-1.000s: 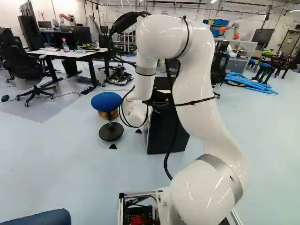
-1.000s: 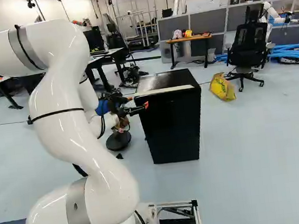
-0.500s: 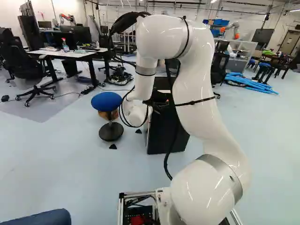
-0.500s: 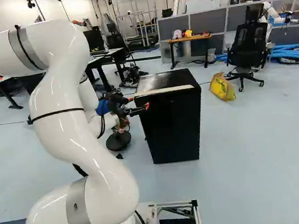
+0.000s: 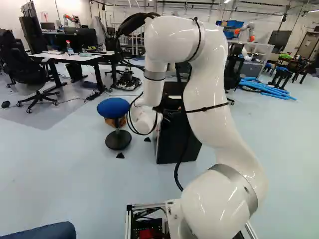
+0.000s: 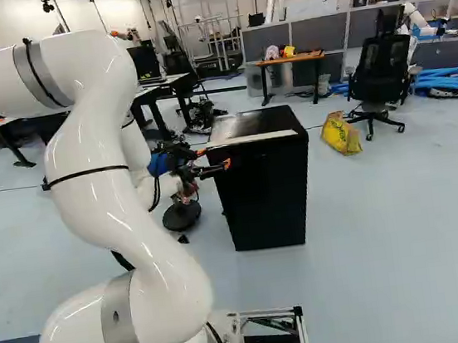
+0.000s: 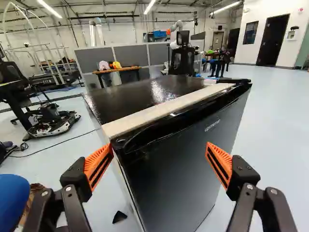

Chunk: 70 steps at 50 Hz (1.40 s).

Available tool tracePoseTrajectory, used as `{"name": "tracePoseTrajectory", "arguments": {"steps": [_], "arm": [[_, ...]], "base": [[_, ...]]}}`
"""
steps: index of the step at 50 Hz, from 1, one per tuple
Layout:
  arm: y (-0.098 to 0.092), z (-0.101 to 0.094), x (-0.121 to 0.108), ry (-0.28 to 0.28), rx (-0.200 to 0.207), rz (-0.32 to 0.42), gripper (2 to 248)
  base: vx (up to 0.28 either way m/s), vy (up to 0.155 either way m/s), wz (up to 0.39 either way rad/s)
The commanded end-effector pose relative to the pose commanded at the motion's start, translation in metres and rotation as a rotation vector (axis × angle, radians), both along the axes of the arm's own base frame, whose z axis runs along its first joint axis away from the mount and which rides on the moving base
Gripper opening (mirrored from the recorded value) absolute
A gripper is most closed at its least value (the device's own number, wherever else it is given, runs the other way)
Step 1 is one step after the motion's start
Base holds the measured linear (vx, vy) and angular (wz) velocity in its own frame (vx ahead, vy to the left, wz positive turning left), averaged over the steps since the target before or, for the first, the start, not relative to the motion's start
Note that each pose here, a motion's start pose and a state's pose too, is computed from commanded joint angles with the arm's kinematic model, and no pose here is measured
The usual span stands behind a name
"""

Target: Grab a drink from the fridge

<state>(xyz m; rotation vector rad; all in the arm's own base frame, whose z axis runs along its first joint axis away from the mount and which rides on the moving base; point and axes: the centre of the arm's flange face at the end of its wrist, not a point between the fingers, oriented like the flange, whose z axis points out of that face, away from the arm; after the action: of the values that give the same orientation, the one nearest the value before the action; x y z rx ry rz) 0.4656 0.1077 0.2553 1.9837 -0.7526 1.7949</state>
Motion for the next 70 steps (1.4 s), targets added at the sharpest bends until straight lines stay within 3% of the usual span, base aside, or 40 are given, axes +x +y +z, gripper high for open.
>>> {"name": "tracePoseTrajectory", "arguments": {"steps": [29,70], "arm": [[0.005,-0.002,0.012,-0.015,0.007,-0.006,247],[0.003,-0.001,0.001,-0.003,0.007,-0.043,247]], "base": [[0.000,0.000,0.000],[0.000,0.000,0.000]]}}
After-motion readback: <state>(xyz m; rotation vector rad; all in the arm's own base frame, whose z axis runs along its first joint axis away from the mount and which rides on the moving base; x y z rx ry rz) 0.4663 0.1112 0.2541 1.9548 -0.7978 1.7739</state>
